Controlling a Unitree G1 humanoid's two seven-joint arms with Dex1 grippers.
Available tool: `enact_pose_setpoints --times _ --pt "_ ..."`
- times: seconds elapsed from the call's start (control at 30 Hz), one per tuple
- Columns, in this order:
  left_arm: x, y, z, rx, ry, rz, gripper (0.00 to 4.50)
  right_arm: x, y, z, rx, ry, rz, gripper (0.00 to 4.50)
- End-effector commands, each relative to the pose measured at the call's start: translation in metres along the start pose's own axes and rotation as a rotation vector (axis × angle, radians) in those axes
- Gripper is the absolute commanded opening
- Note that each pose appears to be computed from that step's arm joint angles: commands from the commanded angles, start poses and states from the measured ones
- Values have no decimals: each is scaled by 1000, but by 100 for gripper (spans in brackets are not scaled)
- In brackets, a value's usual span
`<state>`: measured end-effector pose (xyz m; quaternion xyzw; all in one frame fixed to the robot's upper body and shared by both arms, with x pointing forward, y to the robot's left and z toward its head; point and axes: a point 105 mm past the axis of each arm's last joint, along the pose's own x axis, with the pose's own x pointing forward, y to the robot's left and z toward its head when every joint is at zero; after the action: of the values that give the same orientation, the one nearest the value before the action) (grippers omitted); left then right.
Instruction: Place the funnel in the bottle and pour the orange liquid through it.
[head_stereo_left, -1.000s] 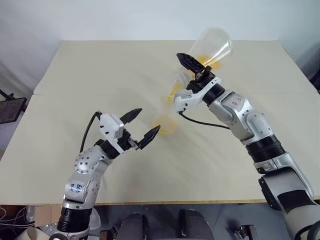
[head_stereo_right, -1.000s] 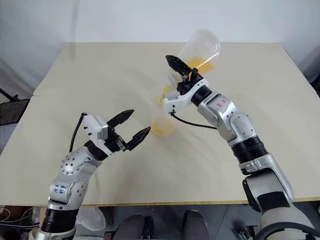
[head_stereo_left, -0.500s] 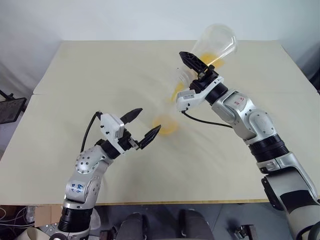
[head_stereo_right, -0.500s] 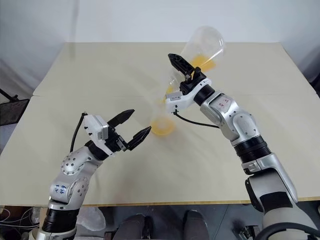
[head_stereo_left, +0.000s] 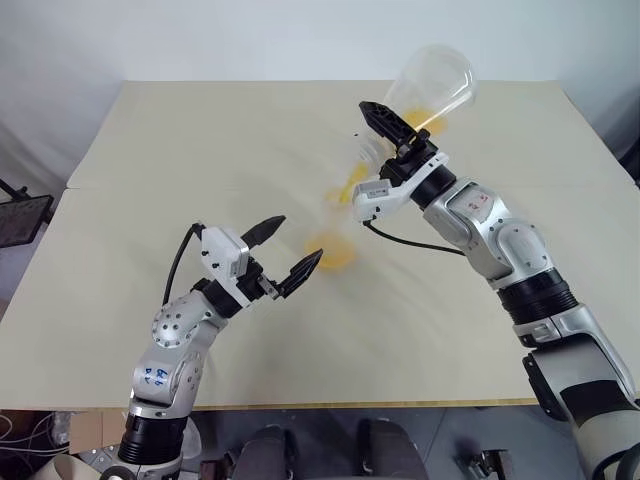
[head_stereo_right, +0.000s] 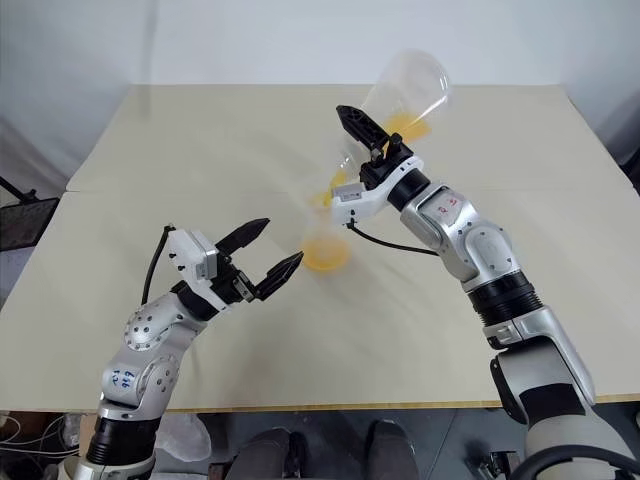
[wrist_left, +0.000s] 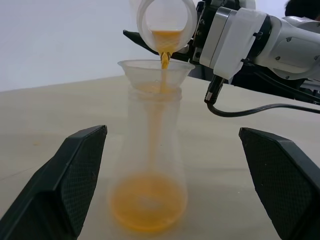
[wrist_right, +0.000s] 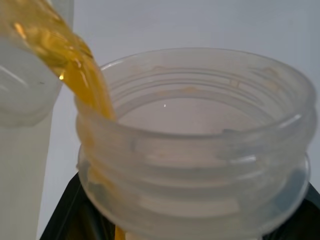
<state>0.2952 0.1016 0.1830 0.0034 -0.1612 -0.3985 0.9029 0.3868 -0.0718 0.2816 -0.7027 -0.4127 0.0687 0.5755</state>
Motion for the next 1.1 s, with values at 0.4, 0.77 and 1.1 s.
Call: enact_pose_setpoints --times 0.4,0.77,1.1 --pt "5 -4 14 66 -55 -18 450 6 -29 -4 -49 -4 -102 275" --pt "7 -6 15 67 -57 -25 450 7 -30 -3 -53 -9 -106 275" --pt "8 -5 17 56 -69 -17 450 8 -30 -2 -68 -19 -114 275"
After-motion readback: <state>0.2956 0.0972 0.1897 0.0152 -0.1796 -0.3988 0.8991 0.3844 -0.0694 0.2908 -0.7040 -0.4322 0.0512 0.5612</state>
